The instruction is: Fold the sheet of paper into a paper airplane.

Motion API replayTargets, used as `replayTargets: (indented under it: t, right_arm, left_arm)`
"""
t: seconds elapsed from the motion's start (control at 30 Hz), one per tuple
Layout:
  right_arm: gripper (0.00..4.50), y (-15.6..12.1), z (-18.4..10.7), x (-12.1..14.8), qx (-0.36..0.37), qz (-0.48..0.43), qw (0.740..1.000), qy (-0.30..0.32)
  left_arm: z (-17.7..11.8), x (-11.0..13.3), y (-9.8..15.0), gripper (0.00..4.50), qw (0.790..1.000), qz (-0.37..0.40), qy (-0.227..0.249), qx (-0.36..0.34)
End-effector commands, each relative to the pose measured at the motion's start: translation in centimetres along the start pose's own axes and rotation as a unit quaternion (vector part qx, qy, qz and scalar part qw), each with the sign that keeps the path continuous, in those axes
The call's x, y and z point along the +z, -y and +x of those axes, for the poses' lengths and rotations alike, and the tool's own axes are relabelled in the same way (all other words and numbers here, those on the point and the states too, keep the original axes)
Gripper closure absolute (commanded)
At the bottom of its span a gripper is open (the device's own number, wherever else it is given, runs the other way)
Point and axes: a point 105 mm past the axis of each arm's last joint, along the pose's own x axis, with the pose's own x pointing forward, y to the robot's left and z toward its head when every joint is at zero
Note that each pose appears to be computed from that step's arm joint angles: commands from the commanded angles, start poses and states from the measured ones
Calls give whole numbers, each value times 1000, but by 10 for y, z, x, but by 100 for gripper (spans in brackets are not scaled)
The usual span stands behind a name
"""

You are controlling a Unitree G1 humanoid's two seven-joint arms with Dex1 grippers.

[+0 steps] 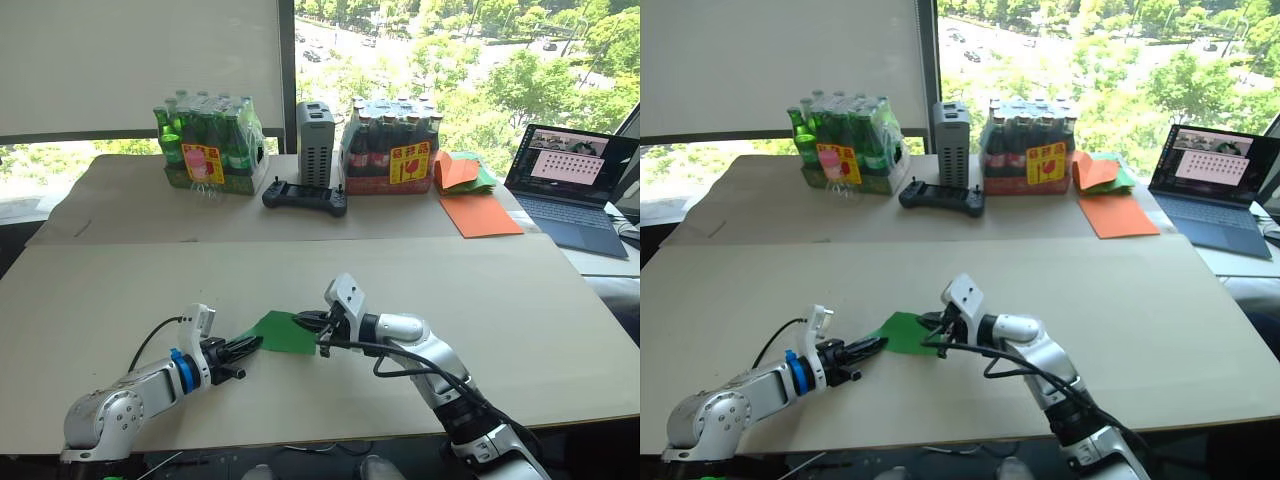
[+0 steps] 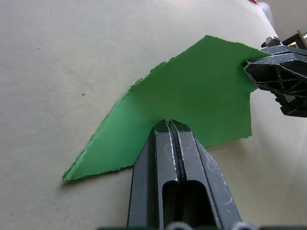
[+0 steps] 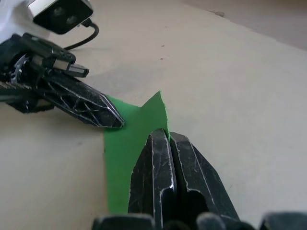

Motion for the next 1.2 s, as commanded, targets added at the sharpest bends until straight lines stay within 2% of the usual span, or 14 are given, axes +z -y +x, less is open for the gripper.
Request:
replayTargets:
  t: [0.03,0.2,0.33,0.57,0.73,1.07,1.2]
  right_arm:
    - [447,-3,0,20,5,-130,990,52]
    - [447,-16,-4,10,44,-275,959,59]
    - [447,-17,-4,-3,59,-328,942,44]
    - [447,-20,-3,-22,93,-430,898,21]
    - [447,-25,-5,-31,125,-463,878,13]
    - [447,-27,-5,-35,147,-479,866,6]
    - [447,-27,-5,-36,149,-479,865,4]
  left_arm:
    - [-1,-9,-2,450,1000,-9,-20,6]
    - [-2,-8,-2,450,1000,-9,-20,7]
    - [-2,-7,-2,450,1000,-8,-20,8]
    - [-3,-5,-2,450,1000,-7,-17,8]
    - [-4,2,-1,450,1000,-16,-1,3]
    - [-13,25,-2,450,999,-31,31,-12]
    - [-17,42,-2,450,998,-38,55,-20]
